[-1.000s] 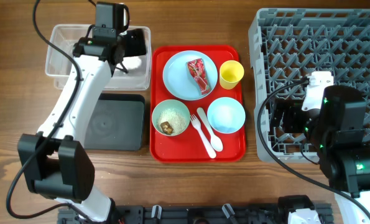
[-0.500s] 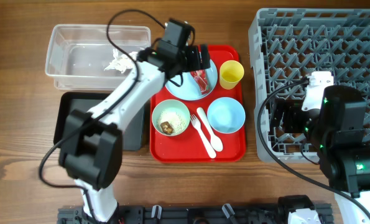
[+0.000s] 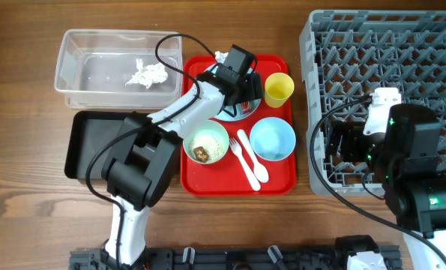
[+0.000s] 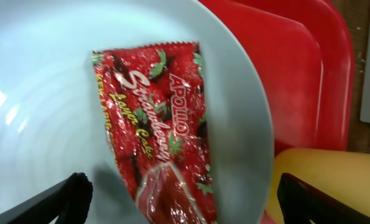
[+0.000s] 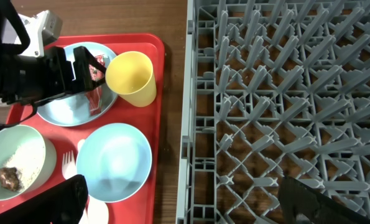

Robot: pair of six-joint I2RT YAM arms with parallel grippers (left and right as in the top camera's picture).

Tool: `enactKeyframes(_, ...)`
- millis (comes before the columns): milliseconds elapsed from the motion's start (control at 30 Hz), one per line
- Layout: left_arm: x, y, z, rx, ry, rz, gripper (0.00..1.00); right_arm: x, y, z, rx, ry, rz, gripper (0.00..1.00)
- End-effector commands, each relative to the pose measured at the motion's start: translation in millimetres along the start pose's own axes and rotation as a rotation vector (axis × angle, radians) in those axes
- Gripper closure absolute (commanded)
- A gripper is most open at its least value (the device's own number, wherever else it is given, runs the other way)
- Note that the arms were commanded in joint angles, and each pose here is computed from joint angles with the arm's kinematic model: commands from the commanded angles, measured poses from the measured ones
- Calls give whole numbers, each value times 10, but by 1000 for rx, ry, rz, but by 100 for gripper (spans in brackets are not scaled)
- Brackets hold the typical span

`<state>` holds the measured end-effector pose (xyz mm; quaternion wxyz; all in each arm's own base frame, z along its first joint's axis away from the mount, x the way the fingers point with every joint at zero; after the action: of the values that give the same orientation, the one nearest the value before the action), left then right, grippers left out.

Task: Sort waste into correct bins and load items into the dishwasher rack
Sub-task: 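Grasp the red Apollo wrapper on the plate with the left gripper, then carry the red wrapper into the clear bin and open the left gripper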

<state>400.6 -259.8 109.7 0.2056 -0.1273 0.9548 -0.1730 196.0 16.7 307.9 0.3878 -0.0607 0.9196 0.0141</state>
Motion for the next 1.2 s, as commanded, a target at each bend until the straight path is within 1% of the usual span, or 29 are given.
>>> enactKeyframes(0, 84, 69, 175, -60, -6, 2, 4, -48, -10, -46, 17, -19, 4, 0)
enactKeyframes(67, 123, 73, 221, -73, -6, 10, 4, -48, -10, -46, 17, -19, 4, 0)
enactKeyframes(167, 142, 59, 222, -108, -45, 25, 4, -48, -10, -45, 17, -19, 4, 0)
enactKeyframes(200, 153, 57, 219, -123, -58, 31, 6, -48, -10, -46, 17, -19, 4, 0)
enactKeyframes(267, 183, 65, 216, -150, -66, 40, 15, -48, -10, -46, 17, -18, 4, 0)
enactKeyframes(467, 266, 58, 233, -205, -92, 70, 29, -48, -10, -46, 16, -18, 4, 0)
enactKeyframes(500, 278, 47, 232, -203, -91, 73, 34, -47, -10, -45, 16, -18, 5, 0)
enactKeyframes(533, 289, 40, 233, -202, -90, 75, 46, -46, -10, -45, 16, -18, 8, 0)
enactKeyframes(567, 297, 38, 234, -203, -88, 77, 56, -44, -9, -45, 16, -17, 8, 0)
enactKeyframes(667, 318, 51, 232, -214, -78, 80, 75, -31, -9, -46, 16, -7, 8, 0)
enactKeyframes(700, 336, 75, 228, -229, -66, 83, 83, -25, -9, -46, 16, -4, 9, 0)
enactKeyframes(733, 345, 86, 226, -236, -60, 84, 85, -21, -9, -45, 16, -2, 8, 0)
enactKeyframes(767, 349, 109, 221, -248, -51, 84, 96, -16, -9, -45, 16, 1, 9, 0)
enactKeyframes(867, 298, 150, 174, -270, -64, 78, 96, -11, -8, -46, 16, 5, 8, 0)
enactKeyframes(933, 190, 158, 34, -275, -95, 64, 96, -3, -8, -46, 16, 11, 8, 0)
enactKeyframes(1000, -59, 133, -315, -243, -158, 67, 96, 1, -8, -45, 16, 13, 7, 0)
enactKeyframes(1033, -246, 135, -596, -214, -206, 71, 96, -2, -9, -46, 16, 11, 7, 0)
enactKeyframes(1100, -591, 310, -1143, -194, -290, -2, 96, 1, -11, -45, 19, 13, 1, 0)
enactKeyframes(1167, -818, 532, -1467, -201, -347, -72, 96, 7, -11, -45, 19, 17, 1, 0)
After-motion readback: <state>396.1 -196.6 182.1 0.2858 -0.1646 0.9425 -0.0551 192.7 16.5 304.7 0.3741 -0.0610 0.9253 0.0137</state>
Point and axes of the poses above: each gripper's point midway between its finger pads, its own z axis out along the fingers, its own y axis along the line the jaws close on, x = y × z, the point moved 9 cm from there along -z, back along the fingers, and after that the axes turned 7 degrees about -z, right-handed, at the moved point
